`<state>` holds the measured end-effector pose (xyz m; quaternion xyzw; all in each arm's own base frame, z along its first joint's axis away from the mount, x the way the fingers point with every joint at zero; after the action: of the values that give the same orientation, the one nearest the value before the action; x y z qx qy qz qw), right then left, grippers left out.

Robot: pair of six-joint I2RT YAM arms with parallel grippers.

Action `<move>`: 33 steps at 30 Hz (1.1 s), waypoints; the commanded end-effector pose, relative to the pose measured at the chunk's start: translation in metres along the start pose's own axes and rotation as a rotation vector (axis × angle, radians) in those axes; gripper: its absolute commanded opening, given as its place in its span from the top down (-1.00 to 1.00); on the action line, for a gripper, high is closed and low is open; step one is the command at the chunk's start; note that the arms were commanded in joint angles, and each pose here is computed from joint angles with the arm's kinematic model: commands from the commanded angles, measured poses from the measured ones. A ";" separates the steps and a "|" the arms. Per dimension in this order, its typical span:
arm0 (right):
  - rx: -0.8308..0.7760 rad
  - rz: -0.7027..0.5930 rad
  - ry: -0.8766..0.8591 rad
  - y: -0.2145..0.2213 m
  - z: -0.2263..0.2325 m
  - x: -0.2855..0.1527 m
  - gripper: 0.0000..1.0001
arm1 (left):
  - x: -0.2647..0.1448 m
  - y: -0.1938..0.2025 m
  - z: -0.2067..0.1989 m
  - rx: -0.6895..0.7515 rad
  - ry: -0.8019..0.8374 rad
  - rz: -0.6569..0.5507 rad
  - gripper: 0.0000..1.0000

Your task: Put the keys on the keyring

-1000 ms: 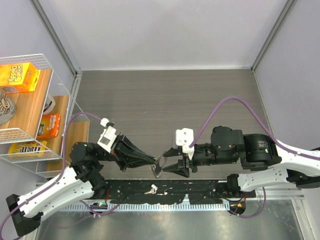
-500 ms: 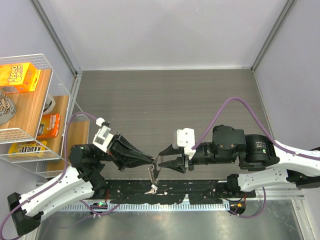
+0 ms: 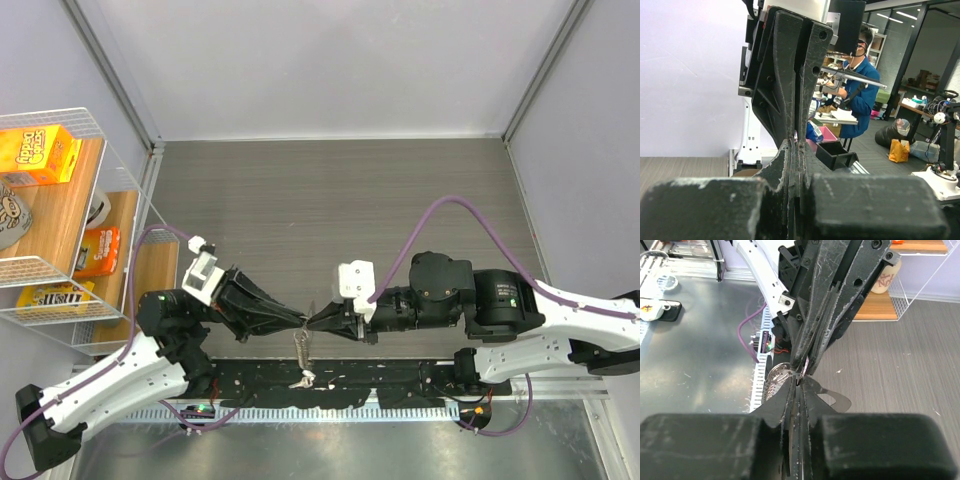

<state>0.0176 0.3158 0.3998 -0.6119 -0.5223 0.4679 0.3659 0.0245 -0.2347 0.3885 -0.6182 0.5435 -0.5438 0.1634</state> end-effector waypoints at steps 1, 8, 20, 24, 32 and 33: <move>-0.006 -0.090 0.011 -0.026 -0.005 -0.003 0.84 | 0.002 -0.011 -0.007 0.034 0.032 -0.052 1.00; -0.021 -0.106 0.005 -0.033 -0.006 -0.012 0.90 | -0.002 -0.002 0.003 0.003 -0.014 -0.035 1.00; 0.013 0.085 -0.035 -0.030 -0.007 -0.012 0.90 | -0.005 0.013 0.009 -0.069 -0.121 0.130 0.42; 0.027 0.122 -0.050 -0.034 -0.007 -0.015 0.89 | -0.009 0.012 0.005 -0.047 -0.154 0.175 0.30; 0.072 0.199 -0.088 -0.030 -0.003 -0.014 0.89 | -0.013 0.008 -0.001 -0.015 -0.197 0.222 0.24; 0.080 0.214 -0.097 -0.027 -0.002 -0.013 0.89 | -0.013 0.007 -0.002 -0.009 -0.198 0.224 0.24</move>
<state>0.0137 0.3121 0.4193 -0.6362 -0.4585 0.5409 0.3041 0.0261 -0.2310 0.3734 -0.6173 0.5918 -0.4529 0.2522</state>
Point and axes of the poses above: each gripper's point midway between its finger pads, its own x axis out along the fingers, its own z axis along the line the jaws close on, y = z × x, the point moved 2 cm from there along -x, back along the fingers, and after that the axes turned 12 degrees about -x, right-handed, at the moved point
